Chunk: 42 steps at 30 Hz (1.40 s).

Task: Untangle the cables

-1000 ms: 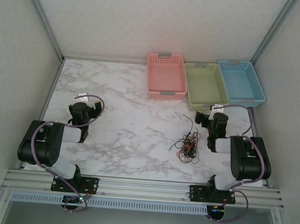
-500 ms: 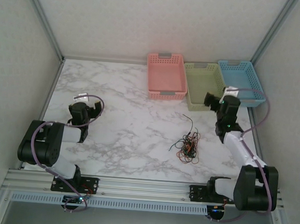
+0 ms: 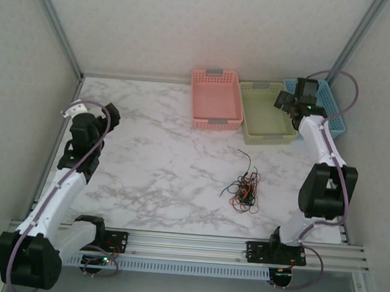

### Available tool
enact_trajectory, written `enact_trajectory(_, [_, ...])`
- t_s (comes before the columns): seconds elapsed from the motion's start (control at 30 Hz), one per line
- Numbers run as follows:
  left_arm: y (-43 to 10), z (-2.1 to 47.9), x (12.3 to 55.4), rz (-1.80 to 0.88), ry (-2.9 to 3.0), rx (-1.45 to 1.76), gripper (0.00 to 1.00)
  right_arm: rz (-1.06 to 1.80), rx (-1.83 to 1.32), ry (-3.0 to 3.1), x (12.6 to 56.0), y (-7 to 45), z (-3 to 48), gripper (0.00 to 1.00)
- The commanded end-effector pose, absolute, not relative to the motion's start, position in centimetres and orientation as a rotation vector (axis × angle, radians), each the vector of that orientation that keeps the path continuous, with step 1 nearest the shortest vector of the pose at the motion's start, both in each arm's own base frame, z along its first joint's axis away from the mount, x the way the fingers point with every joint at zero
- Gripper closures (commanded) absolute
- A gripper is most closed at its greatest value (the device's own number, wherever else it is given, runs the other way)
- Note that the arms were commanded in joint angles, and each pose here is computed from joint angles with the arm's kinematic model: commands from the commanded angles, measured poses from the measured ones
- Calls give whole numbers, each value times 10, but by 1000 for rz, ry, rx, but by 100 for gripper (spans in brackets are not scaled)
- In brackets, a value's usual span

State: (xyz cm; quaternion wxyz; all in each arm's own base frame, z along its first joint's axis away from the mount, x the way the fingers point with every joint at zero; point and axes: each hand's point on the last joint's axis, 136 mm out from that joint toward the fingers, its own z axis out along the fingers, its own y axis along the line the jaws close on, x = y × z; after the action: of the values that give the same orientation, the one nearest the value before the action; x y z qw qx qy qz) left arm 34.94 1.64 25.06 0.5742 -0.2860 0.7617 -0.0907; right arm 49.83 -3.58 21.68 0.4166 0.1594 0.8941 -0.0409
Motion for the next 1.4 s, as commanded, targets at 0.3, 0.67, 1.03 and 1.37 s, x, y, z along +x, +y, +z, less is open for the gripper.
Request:
enact_trajectory(0.3, [-51, 270, 268, -539, 2192, -433, 0, -157, 460, 2441, 559, -69, 159, 21])
enact_trajectory(0.67, [-44, 258, 223, -439, 2193, -299, 0, -197, 376, 2602, 584, -78, 94, 33])
enact_trajectory(1.03, [-46, 253, 223, -449, 2202, -299, 1, -168, 325, 2632, 591, -73, 91, 68])
enact_trajectory(1.37, [-47, 251, 223, -455, 2205, -293, 0, -74, 292, 2637, 594, -53, 93, 84])
